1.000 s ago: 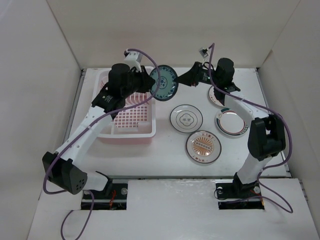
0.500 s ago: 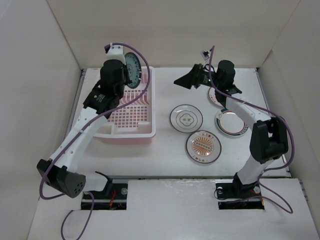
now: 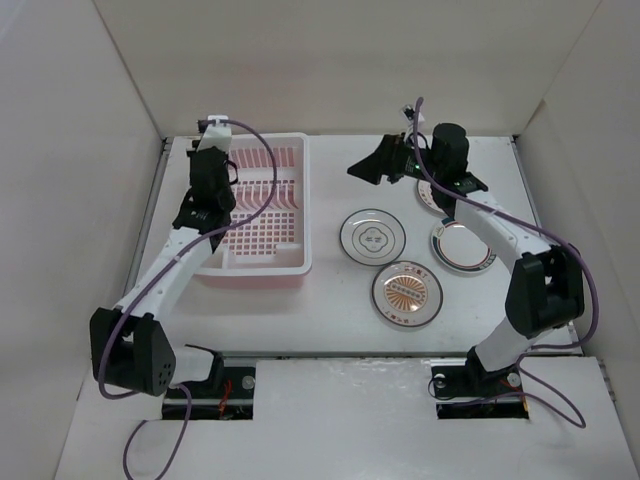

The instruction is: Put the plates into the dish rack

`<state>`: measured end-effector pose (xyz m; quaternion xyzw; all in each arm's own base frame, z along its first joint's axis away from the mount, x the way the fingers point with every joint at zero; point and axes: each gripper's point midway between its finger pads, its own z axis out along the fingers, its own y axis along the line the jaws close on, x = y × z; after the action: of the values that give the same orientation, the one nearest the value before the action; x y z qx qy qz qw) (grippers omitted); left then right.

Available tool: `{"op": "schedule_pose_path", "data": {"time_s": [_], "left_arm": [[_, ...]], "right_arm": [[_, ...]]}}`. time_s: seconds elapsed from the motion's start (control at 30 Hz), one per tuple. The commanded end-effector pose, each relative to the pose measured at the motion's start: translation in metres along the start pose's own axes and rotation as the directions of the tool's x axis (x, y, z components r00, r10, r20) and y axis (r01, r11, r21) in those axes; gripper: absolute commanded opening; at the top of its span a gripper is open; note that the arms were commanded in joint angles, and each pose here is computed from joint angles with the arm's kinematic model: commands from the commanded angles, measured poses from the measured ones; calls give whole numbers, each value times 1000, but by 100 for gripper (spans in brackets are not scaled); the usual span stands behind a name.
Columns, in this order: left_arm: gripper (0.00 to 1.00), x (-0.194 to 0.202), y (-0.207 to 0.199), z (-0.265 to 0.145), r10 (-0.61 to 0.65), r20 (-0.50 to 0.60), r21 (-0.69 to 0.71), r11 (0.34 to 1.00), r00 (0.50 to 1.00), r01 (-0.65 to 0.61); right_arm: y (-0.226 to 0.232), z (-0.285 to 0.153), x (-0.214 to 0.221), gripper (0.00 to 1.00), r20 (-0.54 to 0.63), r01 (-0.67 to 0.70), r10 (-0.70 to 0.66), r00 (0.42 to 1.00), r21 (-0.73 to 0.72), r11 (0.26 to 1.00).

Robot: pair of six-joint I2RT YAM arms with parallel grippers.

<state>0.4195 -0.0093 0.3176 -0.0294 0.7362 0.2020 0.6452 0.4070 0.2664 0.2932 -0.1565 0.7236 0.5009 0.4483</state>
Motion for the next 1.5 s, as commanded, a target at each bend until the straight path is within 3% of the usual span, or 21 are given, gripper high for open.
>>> {"op": "schedule_pose_path", "data": {"time_s": [0.0,0.17,0.57,1.0,1.47], "left_arm": [[0,-35,30,2,-28,199,-48,998,980,39],[0,-10,32,30,26,162,-52,999,987,-18],[0,36,19,60,-23,101,58,998,995,18],[0,83,12,65,10,-10,29,1000,1000,-9],[0,93,-2,63,22,-41,50,999,999,-20]], "right_arm": [[14,-4,-3,100,13,58,-58,998,-3,998],[16,-2,-1,100,9,70,-69,998,-11,998],[23,0,1,100,-4,80,-80,997,-35,996],[28,-1,0,100,-7,86,-86,996,-56,995],[32,-3,-3,100,-1,92,-92,996,-59,994]]}}
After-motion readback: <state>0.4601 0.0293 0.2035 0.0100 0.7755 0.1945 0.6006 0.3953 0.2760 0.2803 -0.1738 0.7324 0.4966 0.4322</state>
